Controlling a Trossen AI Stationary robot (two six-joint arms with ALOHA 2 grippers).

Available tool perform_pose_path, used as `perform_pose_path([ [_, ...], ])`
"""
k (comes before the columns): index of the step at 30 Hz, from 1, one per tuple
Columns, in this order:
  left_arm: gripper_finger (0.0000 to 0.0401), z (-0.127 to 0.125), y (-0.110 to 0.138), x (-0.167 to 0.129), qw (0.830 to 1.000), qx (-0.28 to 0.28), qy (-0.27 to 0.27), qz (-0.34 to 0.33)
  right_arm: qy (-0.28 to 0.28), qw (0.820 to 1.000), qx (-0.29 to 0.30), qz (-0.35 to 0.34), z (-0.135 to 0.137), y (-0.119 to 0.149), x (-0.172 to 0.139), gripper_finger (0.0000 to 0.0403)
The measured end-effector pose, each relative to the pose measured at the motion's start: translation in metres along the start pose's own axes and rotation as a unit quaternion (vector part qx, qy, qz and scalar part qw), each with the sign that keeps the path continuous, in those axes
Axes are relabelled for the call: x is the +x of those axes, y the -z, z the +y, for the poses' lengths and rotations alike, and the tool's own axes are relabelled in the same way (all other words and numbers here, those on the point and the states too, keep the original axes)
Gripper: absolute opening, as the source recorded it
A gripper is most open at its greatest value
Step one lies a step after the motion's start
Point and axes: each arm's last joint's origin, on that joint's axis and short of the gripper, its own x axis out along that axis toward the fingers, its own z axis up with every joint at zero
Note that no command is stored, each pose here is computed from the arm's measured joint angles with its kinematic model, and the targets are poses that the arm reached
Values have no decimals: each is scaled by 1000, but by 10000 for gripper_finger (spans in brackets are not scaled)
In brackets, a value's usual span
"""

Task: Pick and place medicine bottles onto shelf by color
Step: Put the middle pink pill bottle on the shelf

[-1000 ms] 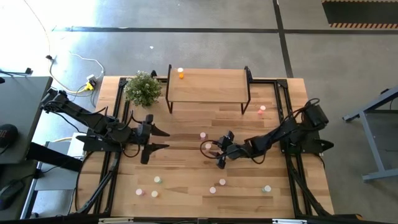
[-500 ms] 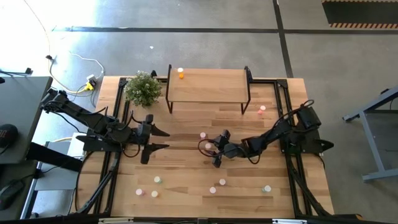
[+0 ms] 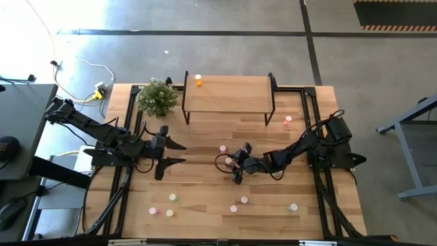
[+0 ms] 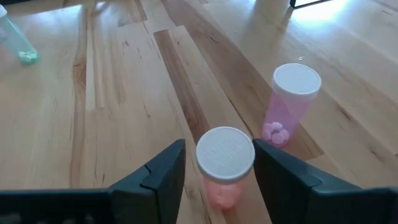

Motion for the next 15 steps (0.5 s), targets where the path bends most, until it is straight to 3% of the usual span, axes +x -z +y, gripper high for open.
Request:
perform_pose_path([
  [10, 196, 0, 0, 0, 1000, 0, 0, 0, 0, 1000, 0, 0, 0, 0, 0, 116],
  [15, 196, 0, 0, 0, 1000, 0, 0, 0, -2, 1000, 0, 0, 1, 0, 0, 110],
])
